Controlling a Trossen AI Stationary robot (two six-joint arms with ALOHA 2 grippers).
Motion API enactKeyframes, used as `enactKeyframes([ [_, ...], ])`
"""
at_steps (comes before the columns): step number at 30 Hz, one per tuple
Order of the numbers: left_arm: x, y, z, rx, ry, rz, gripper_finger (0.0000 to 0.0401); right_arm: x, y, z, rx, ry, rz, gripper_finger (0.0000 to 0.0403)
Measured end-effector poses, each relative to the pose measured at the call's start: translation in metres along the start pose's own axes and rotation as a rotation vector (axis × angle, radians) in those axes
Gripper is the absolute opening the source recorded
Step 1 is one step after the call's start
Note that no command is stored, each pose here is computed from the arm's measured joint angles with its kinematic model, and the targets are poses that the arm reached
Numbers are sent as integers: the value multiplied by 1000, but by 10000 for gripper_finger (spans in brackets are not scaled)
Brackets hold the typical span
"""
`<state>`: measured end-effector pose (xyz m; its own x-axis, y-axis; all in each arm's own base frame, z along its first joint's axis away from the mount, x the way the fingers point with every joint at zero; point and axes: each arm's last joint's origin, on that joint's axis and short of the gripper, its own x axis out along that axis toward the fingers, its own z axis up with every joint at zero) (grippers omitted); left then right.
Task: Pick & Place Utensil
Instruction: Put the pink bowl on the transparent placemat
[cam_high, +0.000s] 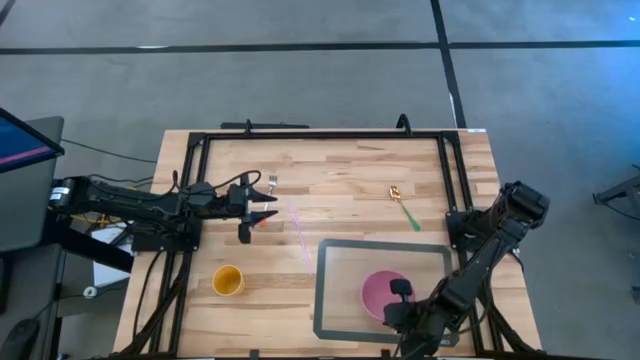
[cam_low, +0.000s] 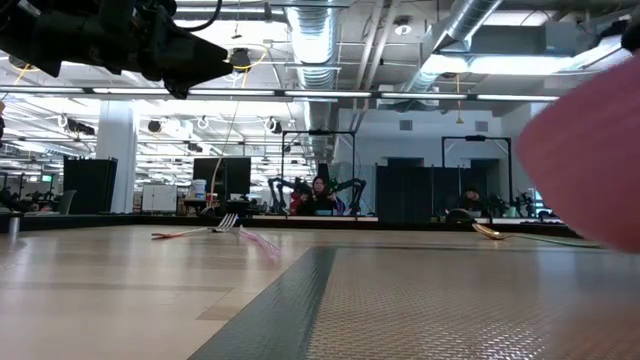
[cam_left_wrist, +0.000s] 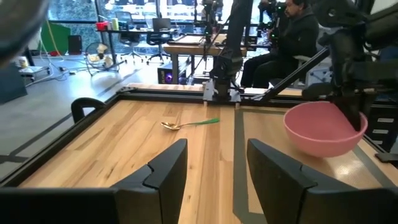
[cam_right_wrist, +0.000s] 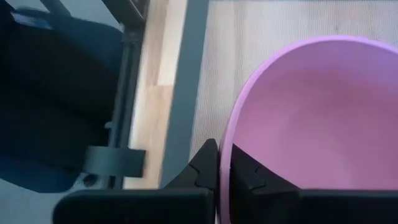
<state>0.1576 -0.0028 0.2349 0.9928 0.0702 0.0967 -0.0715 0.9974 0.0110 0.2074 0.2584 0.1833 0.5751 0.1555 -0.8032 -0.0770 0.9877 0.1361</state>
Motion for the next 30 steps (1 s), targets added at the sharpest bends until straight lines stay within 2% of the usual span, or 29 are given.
enactKeyframes([
  [10,0,0,0,0,0,4,168,34,4,-14,-36,31,-56,4],
  [18,0,0,0,0,0,4,168,37,7,-14,-19,21,-25,36],
  [30,0,0,0,0,0,4,168,34,2,-8,126,47,2,87],
])
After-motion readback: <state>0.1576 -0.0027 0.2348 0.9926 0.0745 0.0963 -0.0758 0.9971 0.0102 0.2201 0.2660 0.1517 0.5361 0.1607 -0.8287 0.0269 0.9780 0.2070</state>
